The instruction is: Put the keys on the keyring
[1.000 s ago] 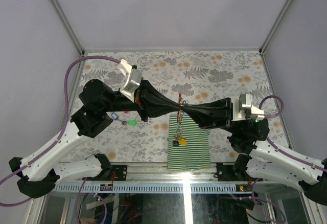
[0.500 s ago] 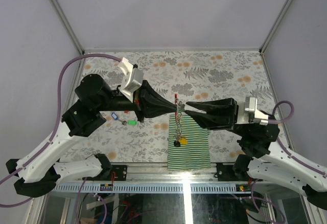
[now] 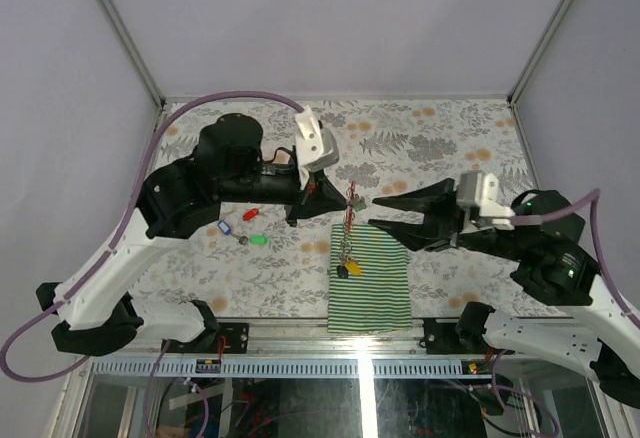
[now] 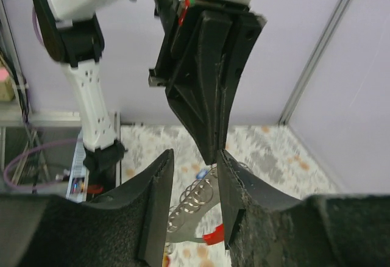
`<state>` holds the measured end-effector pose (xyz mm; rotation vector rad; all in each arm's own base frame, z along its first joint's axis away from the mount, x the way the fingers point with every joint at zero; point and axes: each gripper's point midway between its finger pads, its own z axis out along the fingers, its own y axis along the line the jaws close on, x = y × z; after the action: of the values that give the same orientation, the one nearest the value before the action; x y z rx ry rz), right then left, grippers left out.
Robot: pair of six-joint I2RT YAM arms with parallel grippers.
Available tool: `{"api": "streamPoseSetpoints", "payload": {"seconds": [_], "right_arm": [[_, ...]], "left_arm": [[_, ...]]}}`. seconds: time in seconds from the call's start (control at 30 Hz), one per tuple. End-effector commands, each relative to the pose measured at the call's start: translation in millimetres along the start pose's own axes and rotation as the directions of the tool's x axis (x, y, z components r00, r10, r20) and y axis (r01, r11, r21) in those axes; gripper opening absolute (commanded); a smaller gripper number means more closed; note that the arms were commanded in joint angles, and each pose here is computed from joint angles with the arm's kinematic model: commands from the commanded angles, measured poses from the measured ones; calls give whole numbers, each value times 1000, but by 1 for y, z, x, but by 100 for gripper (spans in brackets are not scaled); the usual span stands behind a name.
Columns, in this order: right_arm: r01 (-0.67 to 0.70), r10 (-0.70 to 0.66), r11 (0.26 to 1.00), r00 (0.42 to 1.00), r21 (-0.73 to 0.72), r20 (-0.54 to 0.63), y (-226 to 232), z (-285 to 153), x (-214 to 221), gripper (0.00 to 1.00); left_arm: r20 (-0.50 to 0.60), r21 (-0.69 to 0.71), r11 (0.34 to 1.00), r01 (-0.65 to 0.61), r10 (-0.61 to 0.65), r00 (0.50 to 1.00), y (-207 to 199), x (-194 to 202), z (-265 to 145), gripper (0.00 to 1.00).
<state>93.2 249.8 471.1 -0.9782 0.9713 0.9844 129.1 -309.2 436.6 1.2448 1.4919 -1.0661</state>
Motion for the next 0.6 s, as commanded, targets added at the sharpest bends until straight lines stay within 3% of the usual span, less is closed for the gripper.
{"api": "streamPoseSetpoints", "payload": {"seconds": [0.0,0.23,0.57], "right_arm": [[-35,28,999,973,-29,-228,5,-4,51,41],[-59,45,998,957,-39,-285,7,1,82,41],[-59,37,995,966,-82,-255,11,14,89,39]], "left_arm": [[-139,-96,994,-49,35,990,11,22,-10,0],[-187,-80,994,-71,55,981,3,33,-5,0],[-211,-19,992,-124,117,970,-12,35,4,0]]}}
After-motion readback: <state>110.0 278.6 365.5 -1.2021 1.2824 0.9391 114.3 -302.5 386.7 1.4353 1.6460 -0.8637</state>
